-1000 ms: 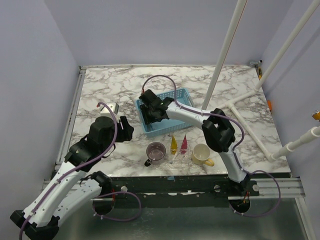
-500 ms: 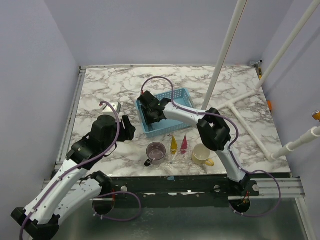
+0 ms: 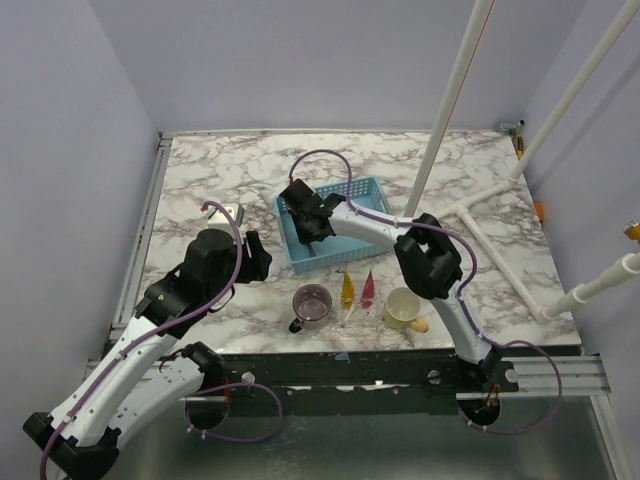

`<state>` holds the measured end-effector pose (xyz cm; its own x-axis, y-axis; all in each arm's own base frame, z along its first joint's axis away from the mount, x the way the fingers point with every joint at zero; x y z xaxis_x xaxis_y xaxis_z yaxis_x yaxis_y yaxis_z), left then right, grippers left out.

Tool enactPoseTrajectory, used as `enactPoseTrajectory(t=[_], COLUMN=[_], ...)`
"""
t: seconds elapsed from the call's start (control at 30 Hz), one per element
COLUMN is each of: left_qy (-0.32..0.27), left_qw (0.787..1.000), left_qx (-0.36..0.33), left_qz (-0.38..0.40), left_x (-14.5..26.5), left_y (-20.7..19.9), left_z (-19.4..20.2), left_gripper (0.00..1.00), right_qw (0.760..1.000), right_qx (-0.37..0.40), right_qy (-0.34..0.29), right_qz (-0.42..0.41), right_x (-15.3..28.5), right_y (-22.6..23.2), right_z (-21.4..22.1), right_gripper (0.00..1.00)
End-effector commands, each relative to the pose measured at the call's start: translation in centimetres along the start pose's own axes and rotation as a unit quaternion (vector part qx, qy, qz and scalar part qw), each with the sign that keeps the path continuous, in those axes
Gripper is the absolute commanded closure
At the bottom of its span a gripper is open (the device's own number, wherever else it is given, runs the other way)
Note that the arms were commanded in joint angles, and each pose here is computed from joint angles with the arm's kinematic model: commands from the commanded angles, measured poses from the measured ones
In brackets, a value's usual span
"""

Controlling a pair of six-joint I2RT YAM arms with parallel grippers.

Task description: Prepare toiletry sets of a toothbrush and toothpaste on the tray

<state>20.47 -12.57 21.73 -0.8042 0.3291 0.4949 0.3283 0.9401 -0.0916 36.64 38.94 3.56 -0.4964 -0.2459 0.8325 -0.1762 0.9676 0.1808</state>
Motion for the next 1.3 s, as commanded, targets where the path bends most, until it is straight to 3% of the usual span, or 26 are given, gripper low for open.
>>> enactPoseTrajectory(t=[0.0,0.1,0.6,1.27], left_qy=[-0.003,-0.004,-0.003,0.002], left_qw=[1.0,1.0,1.0,1.0], left_qx=[-0.005,-0.005,-0.003,-0.002], left_qz=[0.008,0.005,0.006,0.012], left_x=[-0.1,-0.1,-0.1,-0.2], left_y=[-0.2,-0.1,-0.1,-0.3], left_z=[-0.2,-0.2,-0.2,0.0], left_gripper=[0.41,0.41,0.41,0.41], right_qw=[0.999,0.999,0.997,0.999], right_qx=[-0.003,-0.005,-0.01,-0.014], right_qy=[-0.013,-0.024,-0.069,-0.035], right_qz=[0.039,0.039,0.04,0.038], right_x=[-0.3,0.5,4.8,3.6], right_y=[-2.6,-2.7,-3.3,-3.9], right_z=[-0.6,-1.2,-3.7,-1.1], right_gripper=[0.95,1.0,0.99,0.77])
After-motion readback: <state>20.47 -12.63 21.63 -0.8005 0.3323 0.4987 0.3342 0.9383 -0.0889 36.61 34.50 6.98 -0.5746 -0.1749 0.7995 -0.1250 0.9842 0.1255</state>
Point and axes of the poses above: each gripper's point midway between its finger pads, its own x axis back along the fingers, its own y axis along the line the jaws close on, z = x × y, the point moved 1 cm from there along x, back along the fingers, and after that the axes turned 14 degrees about -x, right-handed, at the moved point
